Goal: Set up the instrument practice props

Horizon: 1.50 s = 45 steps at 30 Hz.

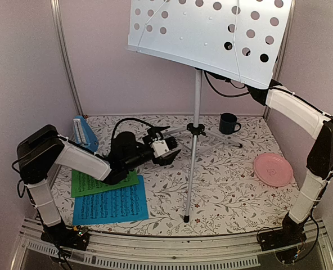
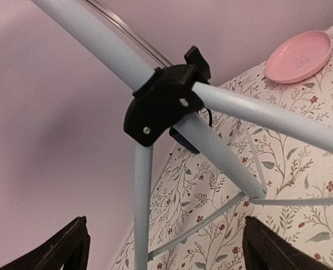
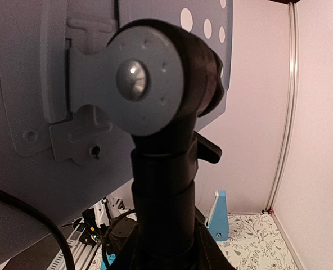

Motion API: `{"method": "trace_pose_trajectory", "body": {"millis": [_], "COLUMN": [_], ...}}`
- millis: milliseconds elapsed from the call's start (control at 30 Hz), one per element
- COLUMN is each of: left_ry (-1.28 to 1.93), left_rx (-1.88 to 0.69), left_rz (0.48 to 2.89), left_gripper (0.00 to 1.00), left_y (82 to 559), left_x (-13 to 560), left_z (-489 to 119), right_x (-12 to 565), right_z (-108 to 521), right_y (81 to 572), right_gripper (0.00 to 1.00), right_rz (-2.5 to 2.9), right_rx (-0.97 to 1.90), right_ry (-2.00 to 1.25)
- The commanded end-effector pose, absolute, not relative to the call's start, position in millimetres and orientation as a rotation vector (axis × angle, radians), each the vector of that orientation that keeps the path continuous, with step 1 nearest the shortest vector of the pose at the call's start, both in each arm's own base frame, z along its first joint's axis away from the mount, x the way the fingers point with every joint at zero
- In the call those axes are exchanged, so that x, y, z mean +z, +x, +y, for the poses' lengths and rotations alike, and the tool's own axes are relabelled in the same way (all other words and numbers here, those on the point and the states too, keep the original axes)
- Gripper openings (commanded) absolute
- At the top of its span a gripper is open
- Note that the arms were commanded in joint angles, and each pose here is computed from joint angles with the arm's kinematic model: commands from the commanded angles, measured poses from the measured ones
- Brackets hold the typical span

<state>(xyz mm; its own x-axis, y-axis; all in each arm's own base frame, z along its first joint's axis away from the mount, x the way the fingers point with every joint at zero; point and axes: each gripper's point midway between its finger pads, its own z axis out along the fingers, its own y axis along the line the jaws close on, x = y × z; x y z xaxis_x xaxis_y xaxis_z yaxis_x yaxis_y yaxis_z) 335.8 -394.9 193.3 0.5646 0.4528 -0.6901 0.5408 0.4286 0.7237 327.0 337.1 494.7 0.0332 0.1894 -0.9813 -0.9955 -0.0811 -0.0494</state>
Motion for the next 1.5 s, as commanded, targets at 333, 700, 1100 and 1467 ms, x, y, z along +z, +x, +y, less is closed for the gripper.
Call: {"method": "trace_pose_trajectory", "body": {"millis": [333,700,1100,1467], "left_ry": [1.006,0.917,0.851,0.828], "left_rx": [-0.177,-0.146,-0.232,-0.263], "left_rz": [1.167,1.254,1.361,1.376], "left_gripper": [0.97,0.97,0.97,0.96], "left_y": [342.6,354.0,359.7,360.4], "left_x": [212.0,209.7,213.3,219.6], "left_z": [-367.6,-346.7,-336.4,-336.2], "right_x": [533.4,514.8,501.8,474.5], "right_z": [306.0,309.0,308.1,298.6], "right_y": [353.0,381.6,382.6,383.4], "right_gripper": [0.00,0.00,0.54,0.92], "right_rz": [0.819,0.823,0.861,0.943], "right_rx": [1.188,1.259,1.303,1.343], "right_ry": [-1.151,-1.156,-1.123,-1.021]}}
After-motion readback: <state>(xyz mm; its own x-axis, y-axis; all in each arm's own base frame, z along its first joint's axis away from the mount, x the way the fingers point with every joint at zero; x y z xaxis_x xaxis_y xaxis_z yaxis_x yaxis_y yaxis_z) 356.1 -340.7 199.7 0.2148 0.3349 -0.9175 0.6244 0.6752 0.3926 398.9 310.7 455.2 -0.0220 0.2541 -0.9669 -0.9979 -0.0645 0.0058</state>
